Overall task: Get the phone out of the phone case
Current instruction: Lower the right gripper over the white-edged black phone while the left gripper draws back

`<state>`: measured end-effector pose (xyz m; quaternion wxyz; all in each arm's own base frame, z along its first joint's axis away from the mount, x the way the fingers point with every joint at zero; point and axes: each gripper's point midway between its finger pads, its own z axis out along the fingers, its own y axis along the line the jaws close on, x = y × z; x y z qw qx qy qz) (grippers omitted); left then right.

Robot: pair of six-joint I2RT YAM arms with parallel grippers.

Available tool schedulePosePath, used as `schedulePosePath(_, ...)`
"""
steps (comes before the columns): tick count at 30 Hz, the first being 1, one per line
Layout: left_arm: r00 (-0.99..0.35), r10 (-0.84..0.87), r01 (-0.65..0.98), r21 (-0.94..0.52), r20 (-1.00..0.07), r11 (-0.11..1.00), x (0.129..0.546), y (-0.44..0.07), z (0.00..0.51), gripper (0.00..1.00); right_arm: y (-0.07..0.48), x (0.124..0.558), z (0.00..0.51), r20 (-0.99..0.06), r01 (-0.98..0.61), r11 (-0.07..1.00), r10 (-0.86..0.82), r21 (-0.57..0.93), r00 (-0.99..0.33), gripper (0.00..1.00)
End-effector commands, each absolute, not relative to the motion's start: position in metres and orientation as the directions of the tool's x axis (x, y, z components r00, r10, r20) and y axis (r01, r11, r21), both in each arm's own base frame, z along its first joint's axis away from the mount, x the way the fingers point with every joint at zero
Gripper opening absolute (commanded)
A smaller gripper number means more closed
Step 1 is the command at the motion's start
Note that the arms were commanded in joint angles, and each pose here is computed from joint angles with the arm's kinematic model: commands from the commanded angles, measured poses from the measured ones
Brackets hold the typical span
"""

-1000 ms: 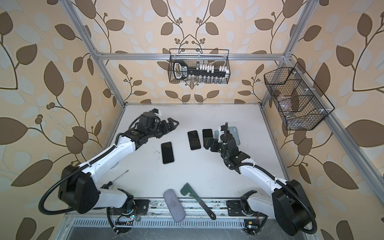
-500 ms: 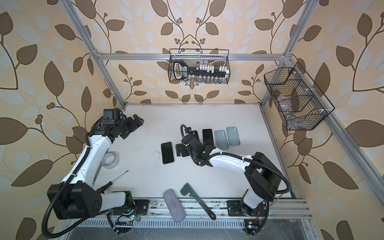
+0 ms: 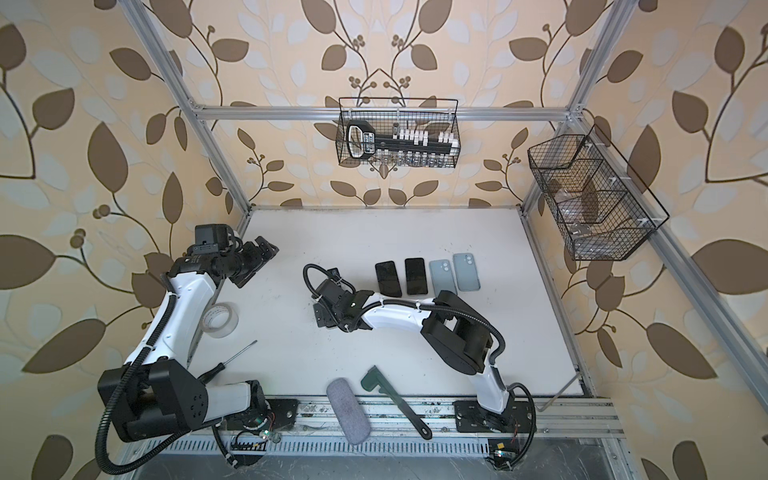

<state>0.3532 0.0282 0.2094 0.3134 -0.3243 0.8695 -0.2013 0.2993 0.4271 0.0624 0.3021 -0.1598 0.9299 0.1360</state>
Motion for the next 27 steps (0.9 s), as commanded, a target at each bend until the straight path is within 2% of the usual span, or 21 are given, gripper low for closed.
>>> schedulePosePath(1,-0.591,-0.689,-0.401,-0.588,-0.419,0.702,0.352,0.025,0.218,0.99,0.425,0.299,0.049,-0.569,-0.352,0.927,-0.223,0.126,-0.791,1.0)
schedulePosePath(8,-0.574,-0.738,-0.399,-0.666,-0.355,0.631,0.356,0.03,0.216,0.99,0.429,0.303,0.034,-0.546,-0.334,0.939,-0.238,0.083,-0.804,1.0)
schedulePosePath(22,-0.548,-0.757,-0.402,-0.681,-0.356,0.612,0.354,0.036,0.221,0.99,0.431,0.303,0.008,-0.508,-0.332,0.943,-0.3,-0.029,-0.807,1.0)
schedulePosePath(27,-0.547,-0.76,-0.402,-0.687,-0.35,0.605,0.354,0.035,0.22,0.99,0.428,0.301,0.0,-0.494,-0.344,0.938,-0.324,-0.054,-0.807,0.94)
